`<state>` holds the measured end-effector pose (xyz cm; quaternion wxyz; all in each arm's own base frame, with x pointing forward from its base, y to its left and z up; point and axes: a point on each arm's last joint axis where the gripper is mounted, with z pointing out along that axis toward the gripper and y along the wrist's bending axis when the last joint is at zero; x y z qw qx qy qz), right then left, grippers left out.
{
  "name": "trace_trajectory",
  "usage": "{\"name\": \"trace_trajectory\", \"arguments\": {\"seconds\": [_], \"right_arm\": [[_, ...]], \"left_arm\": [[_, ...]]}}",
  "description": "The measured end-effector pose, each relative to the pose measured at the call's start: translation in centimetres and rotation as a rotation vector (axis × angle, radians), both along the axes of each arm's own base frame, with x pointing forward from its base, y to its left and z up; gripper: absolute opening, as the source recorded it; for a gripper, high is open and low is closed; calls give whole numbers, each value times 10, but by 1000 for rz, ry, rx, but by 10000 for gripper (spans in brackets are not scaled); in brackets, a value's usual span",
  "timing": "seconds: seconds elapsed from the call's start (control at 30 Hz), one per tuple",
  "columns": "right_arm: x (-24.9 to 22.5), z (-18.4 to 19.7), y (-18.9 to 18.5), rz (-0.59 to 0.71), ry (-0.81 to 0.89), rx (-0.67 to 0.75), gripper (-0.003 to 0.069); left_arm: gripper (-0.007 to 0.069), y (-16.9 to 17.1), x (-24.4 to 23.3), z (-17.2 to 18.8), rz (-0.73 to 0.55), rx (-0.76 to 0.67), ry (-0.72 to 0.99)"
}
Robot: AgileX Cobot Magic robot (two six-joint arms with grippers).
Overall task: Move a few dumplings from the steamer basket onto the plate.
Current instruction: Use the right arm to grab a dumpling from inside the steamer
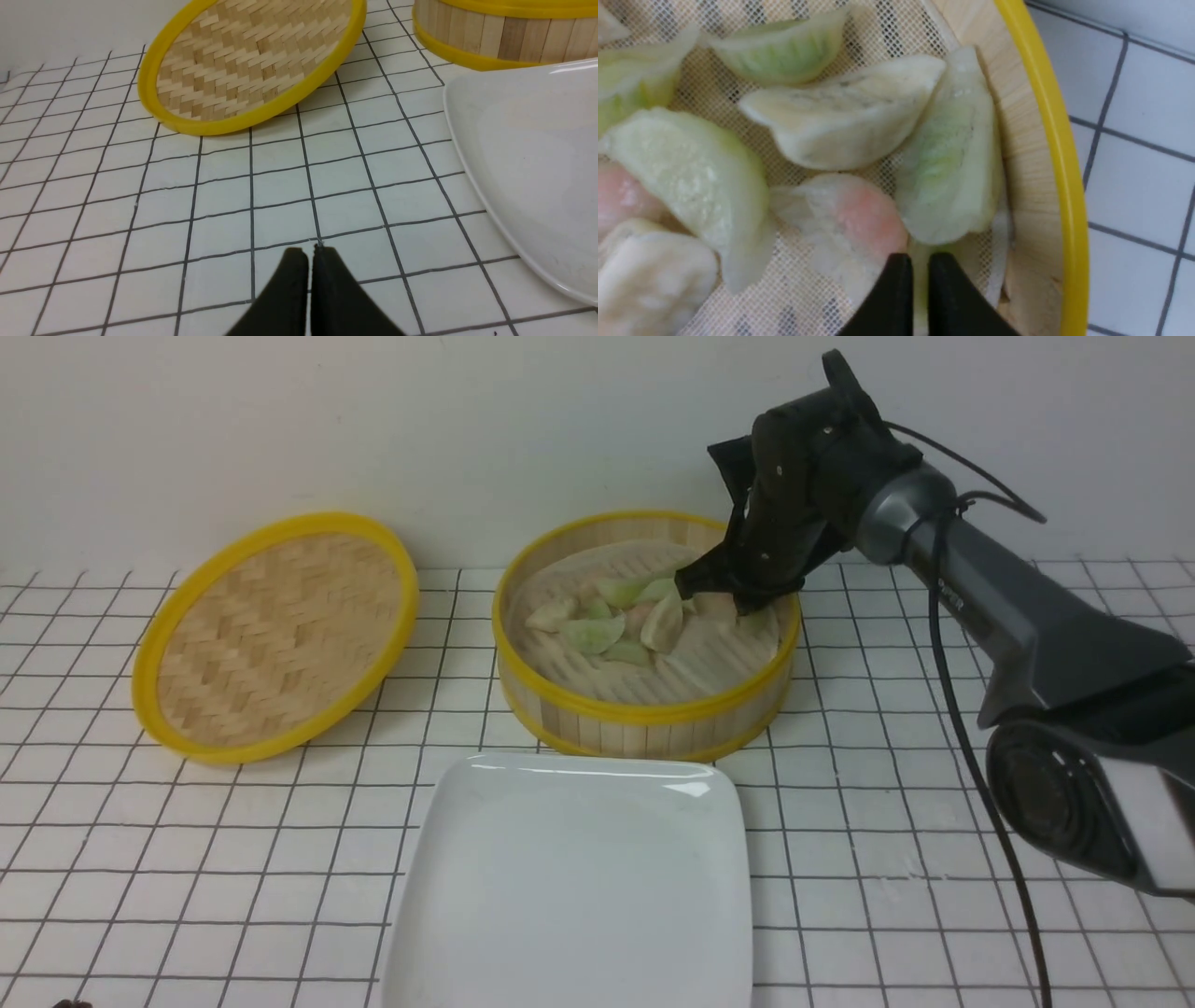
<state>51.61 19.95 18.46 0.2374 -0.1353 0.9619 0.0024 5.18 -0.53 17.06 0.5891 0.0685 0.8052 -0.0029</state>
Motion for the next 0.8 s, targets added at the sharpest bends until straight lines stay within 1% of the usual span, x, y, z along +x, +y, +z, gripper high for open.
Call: {"name": "trace_trajectory", "arguments": {"seconds": [0.1, 0.2, 0.37, 0.47, 0.5, 0.53, 0.67, 0.7, 0.77, 0.8], "right_arm": [[-3, 8, 2, 4, 10, 30, -7], [-7, 31, 2, 16, -23, 51, -10], [-7, 36, 0, 20, -40, 30, 1], [-7, 32, 0, 40, -36, 19, 56], [-7, 32, 0, 42, -36, 18, 62], [-7, 30, 1, 57, -32, 16, 106], [-6, 22, 2, 77, -13, 16, 218], [-5, 17, 3, 77, -2, 19, 261], [-5, 8, 4, 77, 14, 21, 305], [-4, 7, 4, 77, 16, 21, 309]], "left_arm": [[-6, 0, 0, 0, 0, 0, 0], [-6, 0, 0, 0, 0, 0, 0], [-6, 0, 0, 0, 0, 0, 0], [-6, 0, 0, 0, 0, 0, 0], [-6, 0, 0, 0, 0, 0, 0], [-6, 0, 0, 0, 0, 0, 0], [-6, 0, 0, 0, 0, 0, 0], [-6, 0, 0, 0, 0, 0, 0], [-6, 0, 0, 0, 0, 0, 0], [-6, 0, 0, 0, 0, 0, 0]]}}
